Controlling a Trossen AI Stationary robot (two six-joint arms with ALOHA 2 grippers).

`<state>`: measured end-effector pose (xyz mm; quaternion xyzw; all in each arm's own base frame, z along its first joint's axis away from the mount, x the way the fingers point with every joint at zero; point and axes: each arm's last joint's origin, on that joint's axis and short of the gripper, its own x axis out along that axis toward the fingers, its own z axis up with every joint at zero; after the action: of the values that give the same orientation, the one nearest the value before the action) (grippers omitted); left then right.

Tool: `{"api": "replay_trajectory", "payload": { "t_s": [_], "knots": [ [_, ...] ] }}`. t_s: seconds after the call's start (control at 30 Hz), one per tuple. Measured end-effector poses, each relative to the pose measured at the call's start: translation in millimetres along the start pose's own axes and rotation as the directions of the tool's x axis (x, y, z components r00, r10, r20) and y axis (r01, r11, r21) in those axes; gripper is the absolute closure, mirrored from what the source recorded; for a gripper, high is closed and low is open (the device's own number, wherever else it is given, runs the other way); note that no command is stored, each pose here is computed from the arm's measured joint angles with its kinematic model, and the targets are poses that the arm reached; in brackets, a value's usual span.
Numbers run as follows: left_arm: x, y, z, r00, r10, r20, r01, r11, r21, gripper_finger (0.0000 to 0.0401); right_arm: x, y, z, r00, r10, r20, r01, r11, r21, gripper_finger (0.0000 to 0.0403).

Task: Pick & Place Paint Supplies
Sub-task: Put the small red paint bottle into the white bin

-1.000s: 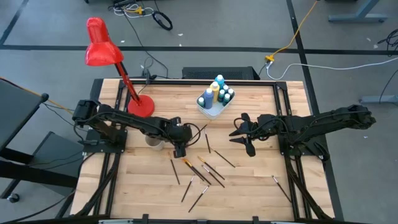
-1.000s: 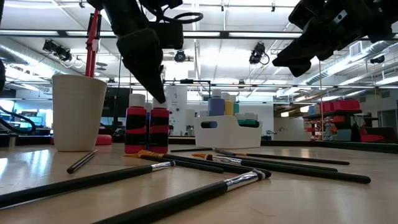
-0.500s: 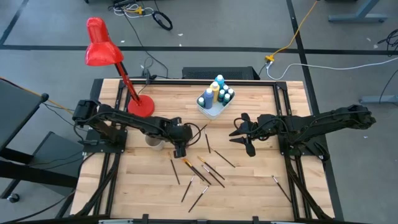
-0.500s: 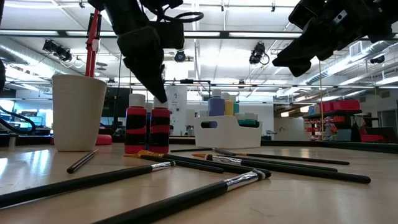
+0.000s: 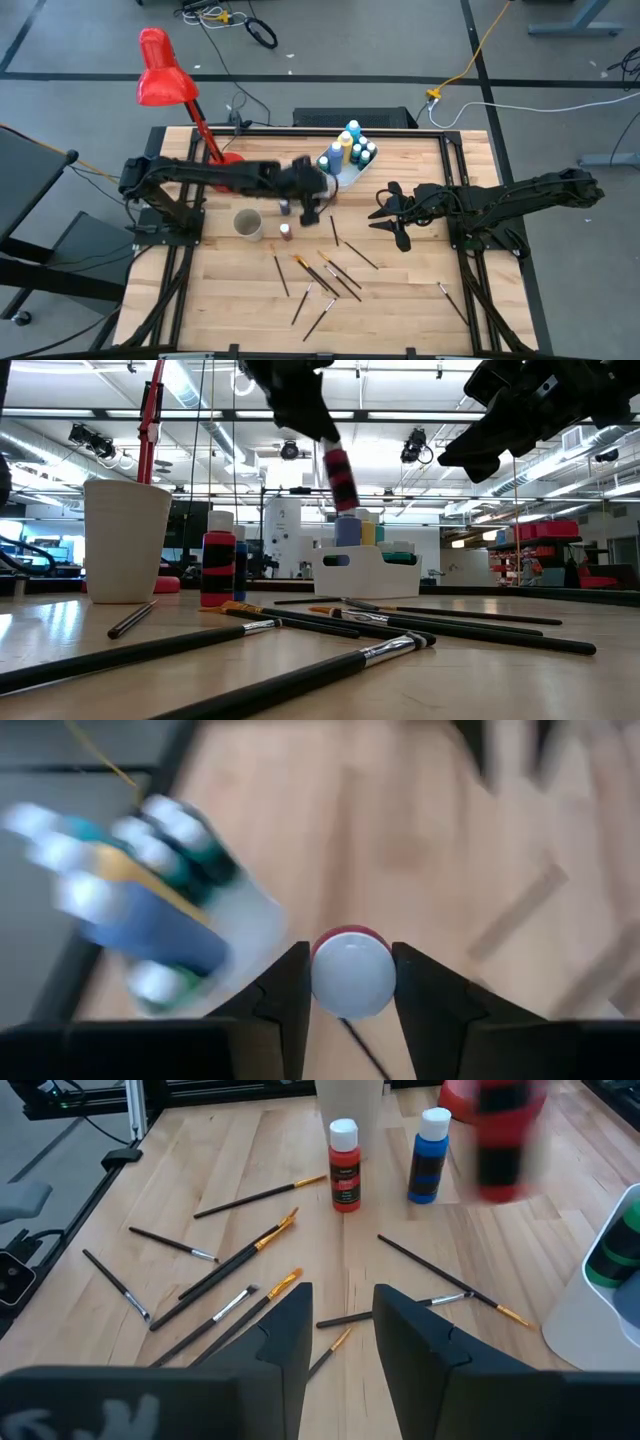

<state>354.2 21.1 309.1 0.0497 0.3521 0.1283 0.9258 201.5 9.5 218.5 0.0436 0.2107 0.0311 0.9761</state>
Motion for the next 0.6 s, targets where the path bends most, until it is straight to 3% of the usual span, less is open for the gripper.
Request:
{"api": "replay_trajectory", "payload": {
  "t_s": [0.23,0.4,0.6],
  "knots": [
    [19,53,8,0.993,0.046,0.112,-0.039,0.998,-0.058,0.0273,0,0,0,1.000,0.000,0.000,0.000,1.000,-0.001,0.0292],
    [43,80,-6,0.996,0.079,0.032,-0.075,0.991,-0.107,0.0273,0,0,0,1.000,0.000,0.004,0.000,1.000,-0.001,0.0292],
    [68,91,-25,0.995,0.067,-0.081,-0.077,0.987,-0.137,0.0268,2,0,0,1.000,0.000,-0.004,0.000,1.000,-0.002,0.0292]
  ]
}}
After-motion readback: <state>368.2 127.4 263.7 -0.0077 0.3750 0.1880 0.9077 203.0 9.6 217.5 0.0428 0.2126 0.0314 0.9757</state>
